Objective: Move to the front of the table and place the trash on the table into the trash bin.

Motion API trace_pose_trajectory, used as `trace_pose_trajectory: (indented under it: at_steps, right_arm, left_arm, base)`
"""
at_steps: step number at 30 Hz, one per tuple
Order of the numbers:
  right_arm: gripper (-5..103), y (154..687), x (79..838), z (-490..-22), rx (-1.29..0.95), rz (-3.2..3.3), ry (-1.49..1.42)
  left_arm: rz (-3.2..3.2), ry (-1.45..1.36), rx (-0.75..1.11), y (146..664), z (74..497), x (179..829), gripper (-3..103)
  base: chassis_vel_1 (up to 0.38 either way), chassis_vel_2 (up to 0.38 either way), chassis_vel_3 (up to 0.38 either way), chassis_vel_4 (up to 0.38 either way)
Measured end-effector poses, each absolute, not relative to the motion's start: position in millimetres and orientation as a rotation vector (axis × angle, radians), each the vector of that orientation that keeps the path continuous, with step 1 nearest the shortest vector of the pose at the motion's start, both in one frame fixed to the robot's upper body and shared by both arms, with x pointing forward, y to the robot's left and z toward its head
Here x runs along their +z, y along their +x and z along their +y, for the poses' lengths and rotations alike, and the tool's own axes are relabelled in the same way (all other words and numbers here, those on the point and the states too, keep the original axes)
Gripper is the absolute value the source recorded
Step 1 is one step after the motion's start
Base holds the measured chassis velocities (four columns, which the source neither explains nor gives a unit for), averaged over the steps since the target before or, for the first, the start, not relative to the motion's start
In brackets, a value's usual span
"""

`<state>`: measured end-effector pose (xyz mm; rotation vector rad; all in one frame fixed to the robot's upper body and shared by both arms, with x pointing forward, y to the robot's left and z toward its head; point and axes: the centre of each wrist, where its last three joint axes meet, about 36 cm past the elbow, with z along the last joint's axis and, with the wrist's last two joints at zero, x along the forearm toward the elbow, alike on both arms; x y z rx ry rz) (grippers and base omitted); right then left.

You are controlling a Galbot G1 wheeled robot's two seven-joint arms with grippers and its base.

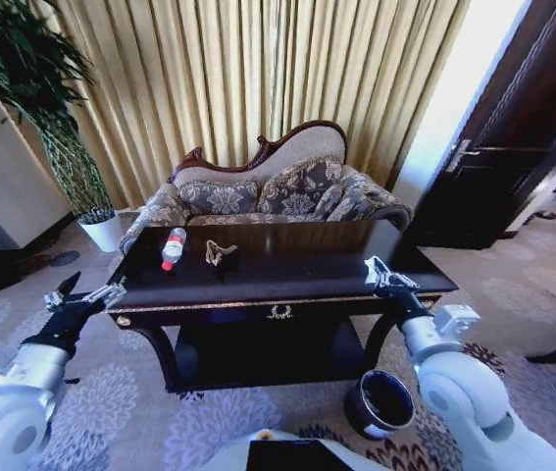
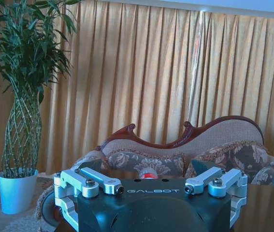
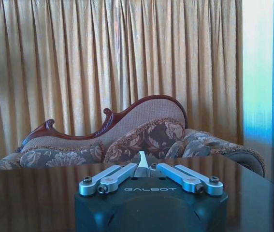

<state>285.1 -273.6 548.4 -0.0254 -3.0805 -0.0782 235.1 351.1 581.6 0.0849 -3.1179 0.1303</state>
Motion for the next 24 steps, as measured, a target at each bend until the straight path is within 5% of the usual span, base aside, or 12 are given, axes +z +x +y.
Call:
trace_pose_trajectory:
  at_steps: [15, 24]
  right_arm:
    - [0, 283, 538, -271, -0.061, -3.083, 0.053]
    - [0, 285, 460, -317, 0.105, -2.879, -0.137]
  left_arm:
    - [-3.137, 0.089, 0.117, 231, 352, 577, 100]
    - [-3.153, 0.101, 0.129, 231, 352, 578, 100]
  base:
    - [0.074, -0.071, -0.077, 0.069]
    - [0.0, 0.0, 0.0, 0.0]
